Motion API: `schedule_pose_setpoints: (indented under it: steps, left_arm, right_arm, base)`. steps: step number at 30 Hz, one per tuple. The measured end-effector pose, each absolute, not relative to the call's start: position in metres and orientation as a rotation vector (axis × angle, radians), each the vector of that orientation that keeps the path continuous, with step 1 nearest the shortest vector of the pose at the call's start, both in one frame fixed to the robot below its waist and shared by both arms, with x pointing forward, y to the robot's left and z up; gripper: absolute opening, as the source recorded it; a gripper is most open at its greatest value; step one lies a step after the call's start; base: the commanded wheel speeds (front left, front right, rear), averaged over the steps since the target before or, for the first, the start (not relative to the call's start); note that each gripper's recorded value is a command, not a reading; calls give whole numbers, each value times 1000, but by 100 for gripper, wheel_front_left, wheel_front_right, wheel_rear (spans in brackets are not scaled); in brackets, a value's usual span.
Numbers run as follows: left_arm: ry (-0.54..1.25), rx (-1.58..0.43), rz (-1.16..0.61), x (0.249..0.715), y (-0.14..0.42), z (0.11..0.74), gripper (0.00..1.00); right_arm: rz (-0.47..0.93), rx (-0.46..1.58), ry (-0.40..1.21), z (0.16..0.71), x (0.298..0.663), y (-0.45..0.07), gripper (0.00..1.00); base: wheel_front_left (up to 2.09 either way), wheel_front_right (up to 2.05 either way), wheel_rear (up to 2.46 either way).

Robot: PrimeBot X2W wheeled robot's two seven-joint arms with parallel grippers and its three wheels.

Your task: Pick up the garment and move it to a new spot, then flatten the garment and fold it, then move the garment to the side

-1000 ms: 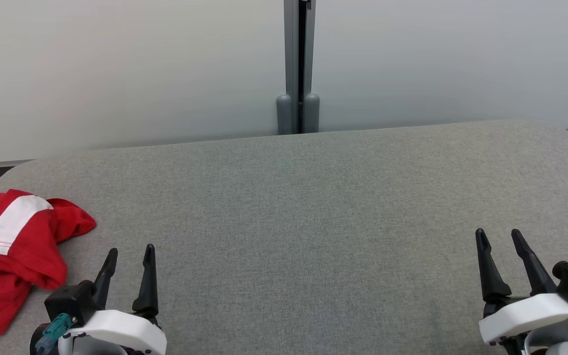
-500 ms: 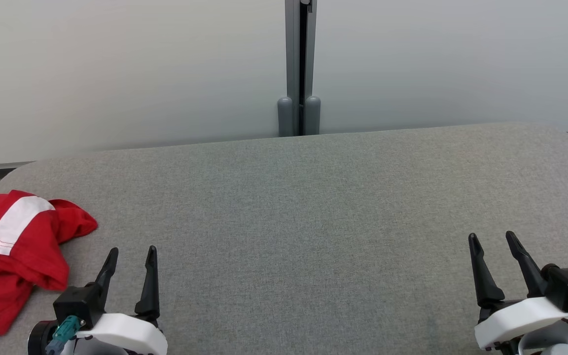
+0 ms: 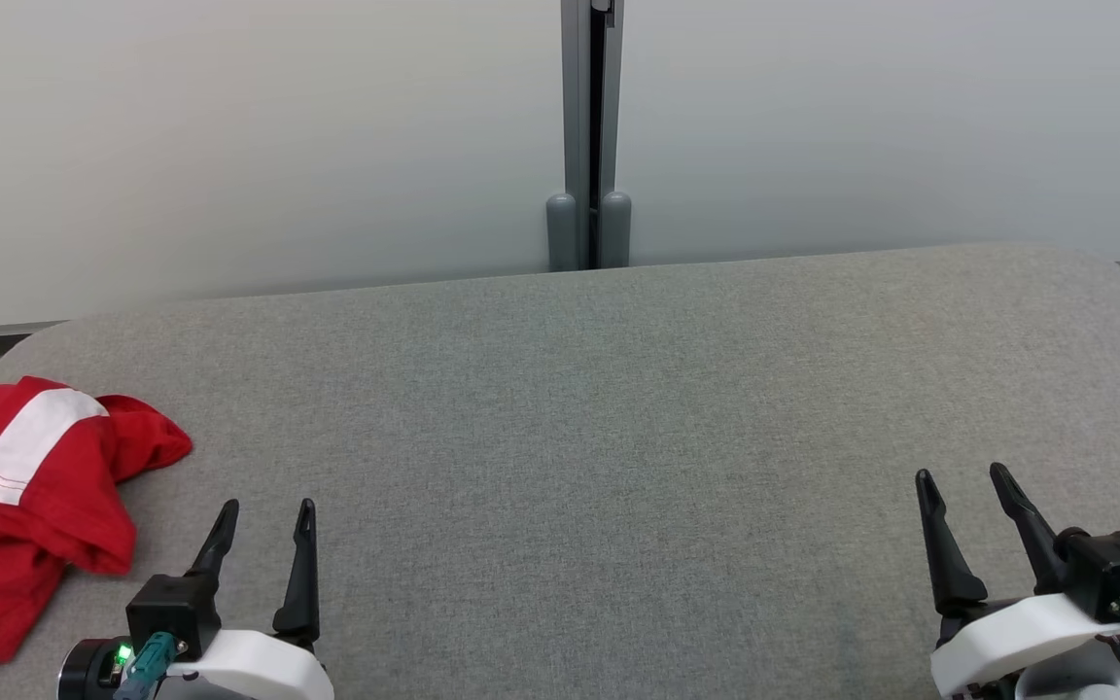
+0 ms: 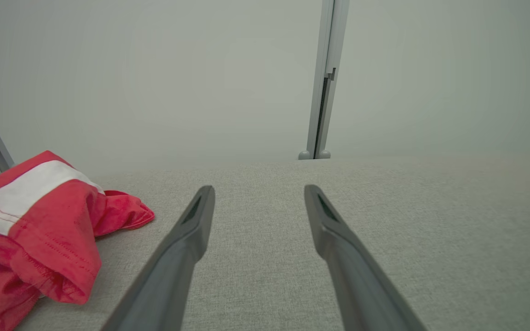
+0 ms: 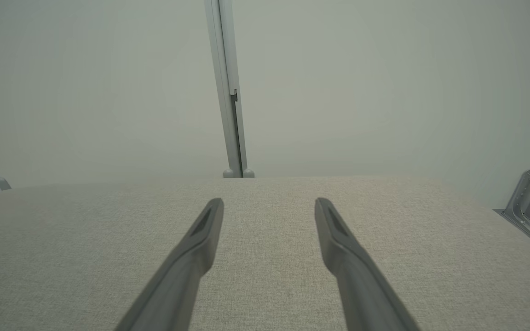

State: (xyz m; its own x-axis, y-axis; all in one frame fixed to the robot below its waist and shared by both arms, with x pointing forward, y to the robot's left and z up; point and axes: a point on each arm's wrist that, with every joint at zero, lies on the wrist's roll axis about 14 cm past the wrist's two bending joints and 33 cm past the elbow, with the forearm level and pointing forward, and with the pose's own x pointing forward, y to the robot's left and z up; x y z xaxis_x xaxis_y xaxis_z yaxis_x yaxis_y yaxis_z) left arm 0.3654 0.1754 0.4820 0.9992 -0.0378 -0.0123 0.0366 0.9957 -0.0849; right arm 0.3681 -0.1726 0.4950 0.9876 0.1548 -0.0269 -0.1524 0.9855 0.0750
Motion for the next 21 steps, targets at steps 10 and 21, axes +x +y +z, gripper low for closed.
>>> schedule_pose_setpoints:
  steps: [10, 21]
  left_arm:
    - [16, -49, -44, 365, 173, 479, 100]
    - [23, -74, -26, 365, 176, 477, 100]
  right_arm:
    - [158, 44, 44, 491, 365, -172, 100]
    - [155, 59, 50, 490, 366, -173, 100]
  base:
    - [0, 0, 0]
    - [0, 0, 0]
